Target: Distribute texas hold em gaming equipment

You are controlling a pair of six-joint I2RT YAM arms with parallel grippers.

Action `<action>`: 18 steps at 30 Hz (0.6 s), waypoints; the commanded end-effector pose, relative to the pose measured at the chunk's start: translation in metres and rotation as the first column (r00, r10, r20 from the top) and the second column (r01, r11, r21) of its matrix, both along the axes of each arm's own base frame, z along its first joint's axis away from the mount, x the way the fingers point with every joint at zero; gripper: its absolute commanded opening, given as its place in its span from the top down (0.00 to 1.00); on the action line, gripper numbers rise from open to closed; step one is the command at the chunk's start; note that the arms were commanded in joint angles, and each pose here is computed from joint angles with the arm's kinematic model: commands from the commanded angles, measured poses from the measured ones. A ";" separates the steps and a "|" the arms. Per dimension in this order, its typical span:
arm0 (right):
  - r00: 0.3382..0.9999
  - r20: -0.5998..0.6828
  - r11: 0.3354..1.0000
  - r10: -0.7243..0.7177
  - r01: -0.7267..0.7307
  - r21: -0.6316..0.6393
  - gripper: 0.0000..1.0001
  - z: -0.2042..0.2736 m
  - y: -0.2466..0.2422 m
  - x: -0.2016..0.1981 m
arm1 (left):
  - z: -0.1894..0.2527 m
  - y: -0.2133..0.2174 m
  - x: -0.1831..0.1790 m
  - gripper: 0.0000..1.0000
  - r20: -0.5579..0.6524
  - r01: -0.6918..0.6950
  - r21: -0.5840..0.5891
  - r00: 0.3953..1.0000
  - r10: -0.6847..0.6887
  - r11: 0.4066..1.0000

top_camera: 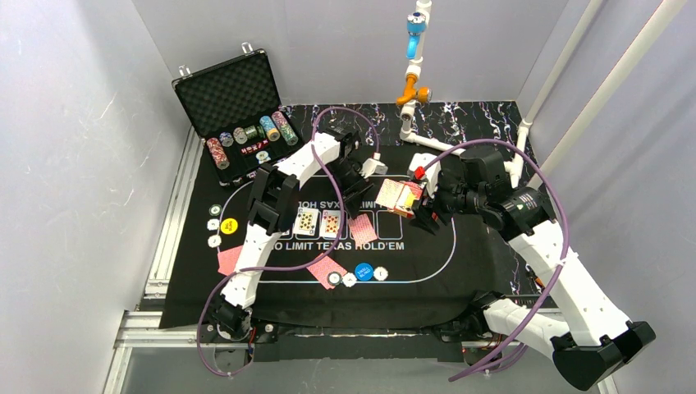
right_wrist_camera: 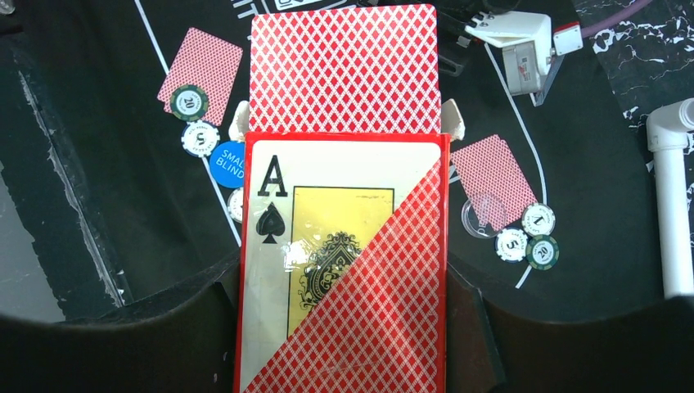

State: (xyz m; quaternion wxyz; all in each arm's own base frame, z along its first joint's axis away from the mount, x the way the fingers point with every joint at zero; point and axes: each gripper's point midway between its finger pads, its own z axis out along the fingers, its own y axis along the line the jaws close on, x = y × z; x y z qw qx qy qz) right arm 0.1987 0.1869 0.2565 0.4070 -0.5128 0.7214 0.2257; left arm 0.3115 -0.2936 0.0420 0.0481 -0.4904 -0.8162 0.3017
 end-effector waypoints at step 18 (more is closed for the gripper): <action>0.996 0.084 0.993 0.033 -0.042 0.106 0.99 0.020 0.022 0.014 | 0.257 0.013 -0.037 0.12 -0.321 -0.552 -0.541 0.833 0.451 0.634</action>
